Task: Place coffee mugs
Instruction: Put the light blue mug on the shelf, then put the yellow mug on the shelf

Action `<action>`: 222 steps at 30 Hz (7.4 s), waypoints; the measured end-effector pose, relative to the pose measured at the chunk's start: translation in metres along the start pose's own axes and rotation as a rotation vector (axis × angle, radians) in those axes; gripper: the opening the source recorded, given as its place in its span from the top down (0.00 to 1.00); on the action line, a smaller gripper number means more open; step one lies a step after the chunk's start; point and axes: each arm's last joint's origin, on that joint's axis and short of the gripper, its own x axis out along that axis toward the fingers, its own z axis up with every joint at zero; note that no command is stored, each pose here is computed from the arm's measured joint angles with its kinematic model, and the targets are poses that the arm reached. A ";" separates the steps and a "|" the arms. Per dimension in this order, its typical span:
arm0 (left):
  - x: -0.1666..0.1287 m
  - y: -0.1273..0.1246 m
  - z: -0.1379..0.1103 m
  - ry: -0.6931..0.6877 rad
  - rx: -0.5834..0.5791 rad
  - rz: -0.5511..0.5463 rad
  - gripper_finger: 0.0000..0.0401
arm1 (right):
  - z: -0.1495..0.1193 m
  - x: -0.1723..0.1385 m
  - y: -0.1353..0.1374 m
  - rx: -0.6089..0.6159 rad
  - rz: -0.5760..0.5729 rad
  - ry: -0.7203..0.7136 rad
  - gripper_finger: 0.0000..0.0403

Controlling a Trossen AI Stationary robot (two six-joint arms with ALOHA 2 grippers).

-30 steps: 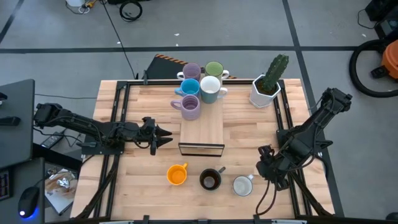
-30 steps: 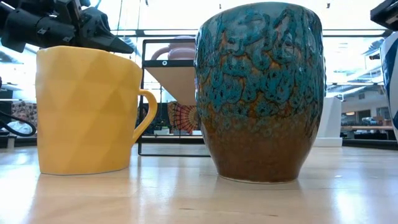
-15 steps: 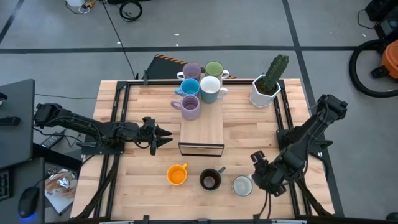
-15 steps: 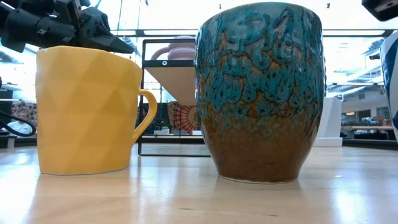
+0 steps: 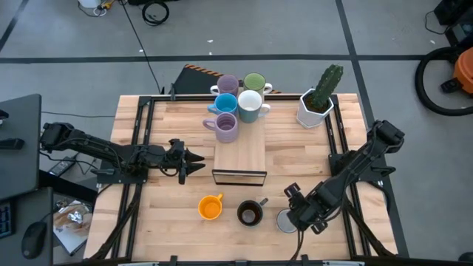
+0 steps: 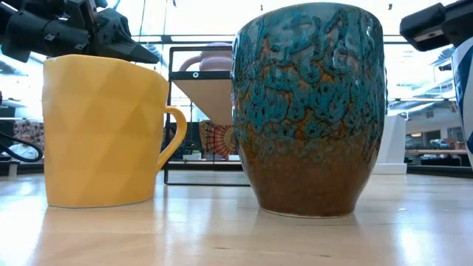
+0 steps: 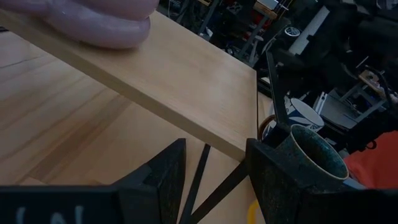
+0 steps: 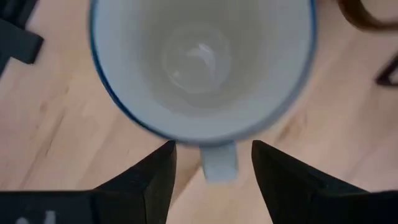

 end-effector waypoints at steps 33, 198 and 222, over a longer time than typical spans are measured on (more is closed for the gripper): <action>0.000 -0.001 0.000 0.016 -0.001 -0.025 0.57 | 0.009 0.029 -0.017 0.011 0.034 0.070 0.81; 0.000 0.002 -0.003 0.043 -0.009 0.006 0.57 | -0.113 -0.135 -0.200 0.736 -0.482 -0.757 0.48; -0.003 0.005 -0.020 0.302 0.136 -0.116 0.57 | -0.107 -0.168 -0.135 0.576 -0.463 -0.962 0.48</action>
